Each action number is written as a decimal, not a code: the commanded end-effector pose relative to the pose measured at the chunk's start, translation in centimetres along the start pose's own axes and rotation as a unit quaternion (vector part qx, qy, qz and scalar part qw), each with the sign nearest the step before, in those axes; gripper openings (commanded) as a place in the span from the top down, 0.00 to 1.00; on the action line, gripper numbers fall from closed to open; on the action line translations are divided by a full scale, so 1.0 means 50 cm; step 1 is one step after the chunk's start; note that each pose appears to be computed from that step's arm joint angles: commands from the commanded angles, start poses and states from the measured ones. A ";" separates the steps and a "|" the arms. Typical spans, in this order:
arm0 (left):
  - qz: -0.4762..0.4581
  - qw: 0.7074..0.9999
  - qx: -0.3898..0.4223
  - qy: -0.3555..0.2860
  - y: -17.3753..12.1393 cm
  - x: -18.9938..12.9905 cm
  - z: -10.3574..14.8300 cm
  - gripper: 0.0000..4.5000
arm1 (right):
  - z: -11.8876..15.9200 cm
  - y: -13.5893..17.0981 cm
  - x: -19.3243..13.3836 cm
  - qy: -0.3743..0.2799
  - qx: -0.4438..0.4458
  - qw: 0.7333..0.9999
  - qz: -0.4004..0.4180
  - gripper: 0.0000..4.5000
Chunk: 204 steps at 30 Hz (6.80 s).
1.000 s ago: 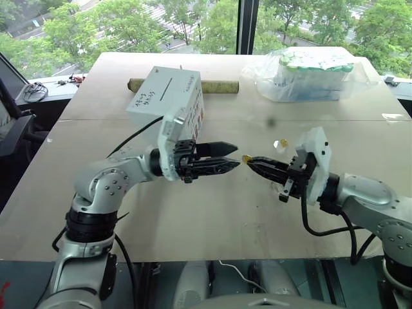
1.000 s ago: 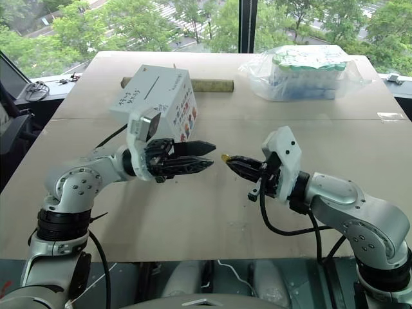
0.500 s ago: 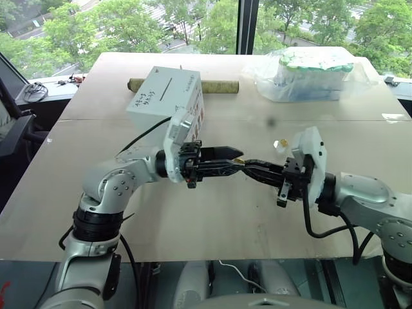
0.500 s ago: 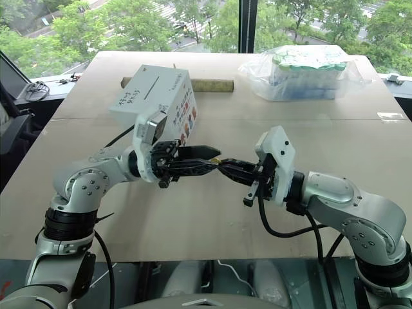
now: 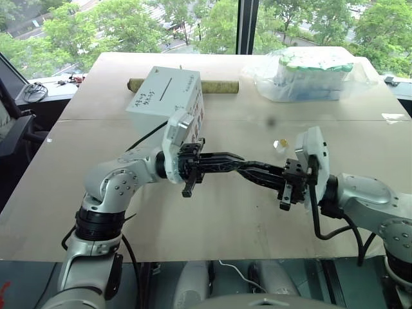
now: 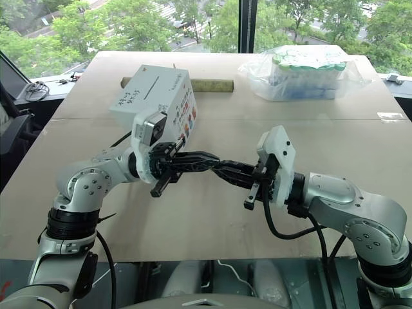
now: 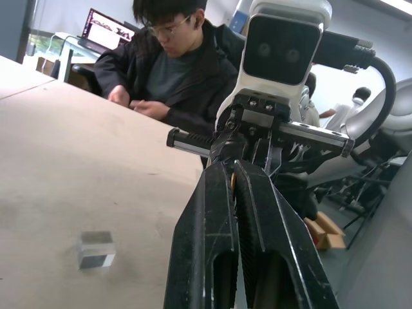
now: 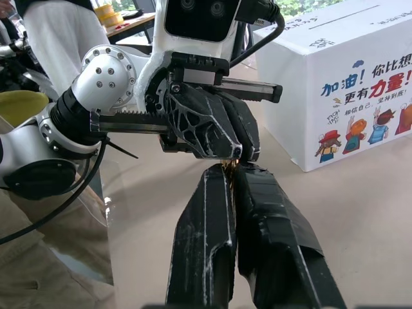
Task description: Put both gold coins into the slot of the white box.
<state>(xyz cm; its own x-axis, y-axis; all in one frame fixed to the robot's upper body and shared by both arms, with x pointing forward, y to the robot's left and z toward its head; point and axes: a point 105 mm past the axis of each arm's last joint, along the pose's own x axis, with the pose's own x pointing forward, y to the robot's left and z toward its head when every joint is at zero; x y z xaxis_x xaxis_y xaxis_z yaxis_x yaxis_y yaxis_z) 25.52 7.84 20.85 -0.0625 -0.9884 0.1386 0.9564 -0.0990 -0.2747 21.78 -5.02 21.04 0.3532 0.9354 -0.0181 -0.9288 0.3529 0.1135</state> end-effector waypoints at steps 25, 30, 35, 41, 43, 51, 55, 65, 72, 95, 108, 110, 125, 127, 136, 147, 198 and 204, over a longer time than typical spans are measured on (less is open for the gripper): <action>0.600 0.751 0.261 -0.088 0.118 -0.156 0.315 1.00 | 0.136 -0.104 -0.114 0.034 -0.279 0.952 -0.119 0.13; 0.708 0.620 0.335 -0.029 0.132 -0.174 0.334 1.00 | 0.156 -0.122 -0.137 0.033 -0.299 0.946 -0.124 0.13; 0.731 0.569 0.377 0.014 0.146 -0.173 0.315 1.00 | 0.166 -0.123 -0.148 0.027 -0.310 0.943 -0.116 0.13; 0.719 0.599 0.350 0.035 0.166 -0.173 0.283 1.00 | 0.162 -0.121 -0.151 0.032 -0.306 0.946 -0.106 0.13; 0.721 0.602 0.339 0.044 0.173 -0.180 0.270 1.00 | 0.161 -0.119 -0.152 0.032 -0.308 0.945 -0.103 0.13; 0.706 0.619 0.338 0.064 0.188 -0.179 0.244 1.00 | 0.161 -0.114 -0.156 0.033 -0.313 0.944 -0.103 0.13; 0.701 0.637 0.315 0.065 0.195 -0.175 0.230 1.00 | 0.164 -0.109 -0.157 0.033 -0.314 0.943 -0.101 0.13; 0.720 0.624 0.292 0.084 0.203 -0.187 0.213 1.00 | 0.176 -0.109 -0.161 0.029 -0.318 0.942 -0.109 0.13; 0.724 0.632 0.260 0.092 0.204 -0.189 0.194 1.00 | 0.178 -0.111 -0.159 0.031 -0.317 0.941 -0.111 0.13; 0.709 0.662 0.237 0.048 0.204 -0.177 0.200 0.57 | 0.176 -0.117 -0.163 0.033 -0.320 0.938 -0.125 0.11; 0.271 0.928 0.256 0.012 0.038 -0.010 0.100 0.11 | 0.045 -0.235 -0.158 0.110 -0.158 0.947 -0.257 0.11; 0.233 0.940 0.246 0.043 0.023 -0.013 0.069 0.11 | 0.020 -0.264 -0.155 0.120 -0.132 0.943 -0.281 0.11; 0.178 0.958 0.201 0.097 0.008 -0.045 0.015 0.11 | -0.100 -0.403 -0.094 0.139 -0.002 0.921 -0.363 0.11; 0.178 0.958 0.200 0.098 0.006 -0.048 0.013 0.11 | -0.104 -0.406 -0.095 0.141 -0.002 0.921 -0.364 0.11; 0.185 0.957 0.201 0.096 0.001 -0.056 0.009 0.09 | -0.087 -0.409 -0.089 0.128 -0.007 0.921 -0.368 0.38; 0.188 0.958 0.197 0.092 0.000 -0.056 0.007 0.09 | -0.079 -0.408 -0.087 0.126 -0.016 0.922 -0.365 0.38; 0.052 0.995 -0.017 -0.080 -0.014 0.026 0.111 0.74 | 0.150 -0.042 0.007 -0.106 0.039 0.993 0.033 1.00; 0.029 0.996 -0.026 -0.083 -0.031 0.027 0.116 0.99 | 0.157 -0.028 0.002 -0.118 0.056 0.990 0.059 1.00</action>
<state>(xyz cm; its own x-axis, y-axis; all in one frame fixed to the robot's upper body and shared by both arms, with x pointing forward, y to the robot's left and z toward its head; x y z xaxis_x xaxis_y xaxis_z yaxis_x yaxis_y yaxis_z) 25.93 7.27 26.22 0.0494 -0.9595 0.2774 0.9294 -0.0575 -0.3645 24.72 -5.72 28.03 0.2989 0.9316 0.2068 -0.9410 0.2518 0.2260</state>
